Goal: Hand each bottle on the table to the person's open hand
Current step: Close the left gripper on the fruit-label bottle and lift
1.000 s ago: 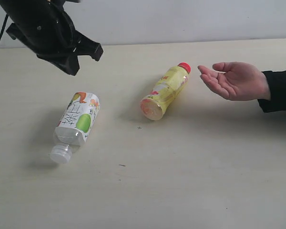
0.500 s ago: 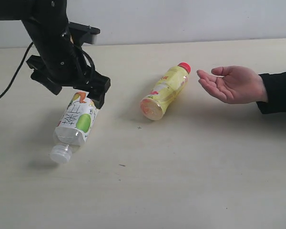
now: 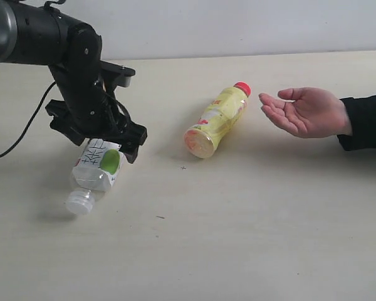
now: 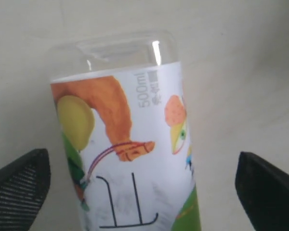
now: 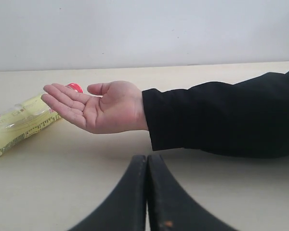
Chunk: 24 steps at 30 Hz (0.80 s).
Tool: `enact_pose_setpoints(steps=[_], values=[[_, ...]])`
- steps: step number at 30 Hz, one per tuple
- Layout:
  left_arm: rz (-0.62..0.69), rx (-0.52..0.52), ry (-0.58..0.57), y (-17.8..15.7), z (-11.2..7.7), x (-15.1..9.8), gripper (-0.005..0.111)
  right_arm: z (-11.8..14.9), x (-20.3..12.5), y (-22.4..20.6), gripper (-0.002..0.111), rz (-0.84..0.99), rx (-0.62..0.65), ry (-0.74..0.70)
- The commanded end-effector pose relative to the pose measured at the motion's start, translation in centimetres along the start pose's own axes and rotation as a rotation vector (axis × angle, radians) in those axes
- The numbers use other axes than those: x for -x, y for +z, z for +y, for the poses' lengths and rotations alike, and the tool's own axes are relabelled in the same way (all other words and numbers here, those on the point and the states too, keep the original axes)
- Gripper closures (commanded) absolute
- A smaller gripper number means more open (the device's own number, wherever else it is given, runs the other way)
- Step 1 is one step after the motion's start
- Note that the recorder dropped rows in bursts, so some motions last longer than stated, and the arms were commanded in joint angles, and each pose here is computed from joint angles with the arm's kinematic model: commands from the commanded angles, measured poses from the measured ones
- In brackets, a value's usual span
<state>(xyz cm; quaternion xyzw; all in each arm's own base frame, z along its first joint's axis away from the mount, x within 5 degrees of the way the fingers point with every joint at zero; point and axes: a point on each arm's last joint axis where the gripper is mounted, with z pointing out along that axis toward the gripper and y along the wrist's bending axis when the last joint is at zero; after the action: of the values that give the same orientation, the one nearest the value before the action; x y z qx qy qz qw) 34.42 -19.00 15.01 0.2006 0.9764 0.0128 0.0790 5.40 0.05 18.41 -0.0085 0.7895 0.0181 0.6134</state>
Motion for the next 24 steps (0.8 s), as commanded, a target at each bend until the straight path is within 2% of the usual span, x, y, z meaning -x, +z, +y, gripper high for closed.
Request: enact_pose_setpoints(steps=[1,4,6,9,11,12,24], values=[[0.002,0.014,0.001,0.59,0.2,-0.05,0.002,0.0,-0.02,0.0,0.108,-0.013,-0.001,0.007],[0.015,0.016,0.001,0.76,0.21,-0.14,0.007,0.0,-0.02,0.0,0.108,-0.013,-0.001,0.007],[0.024,0.018,0.001,0.81,0.22,-0.22,0.021,0.0,-0.02,0.0,0.108,-0.013,-0.001,0.007],[0.036,0.019,0.002,1.0,0.22,-0.31,0.057,0.0,-0.02,0.0,0.108,-0.013,-0.001,0.007],[0.038,0.02,0.0,1.06,0.21,-0.31,0.093,0.0,-0.02,0.0,0.108,-0.013,-0.001,0.007],[0.038,0.02,0.0,1.06,0.21,-0.31,0.107,0.0,-0.02,0.0,0.108,-0.013,-0.001,0.007],[0.012,-0.003,-0.031,0.24,0.08,-0.19,0.106,0.0,-0.02,0.0,0.108,-0.013,-0.001,0.007]])
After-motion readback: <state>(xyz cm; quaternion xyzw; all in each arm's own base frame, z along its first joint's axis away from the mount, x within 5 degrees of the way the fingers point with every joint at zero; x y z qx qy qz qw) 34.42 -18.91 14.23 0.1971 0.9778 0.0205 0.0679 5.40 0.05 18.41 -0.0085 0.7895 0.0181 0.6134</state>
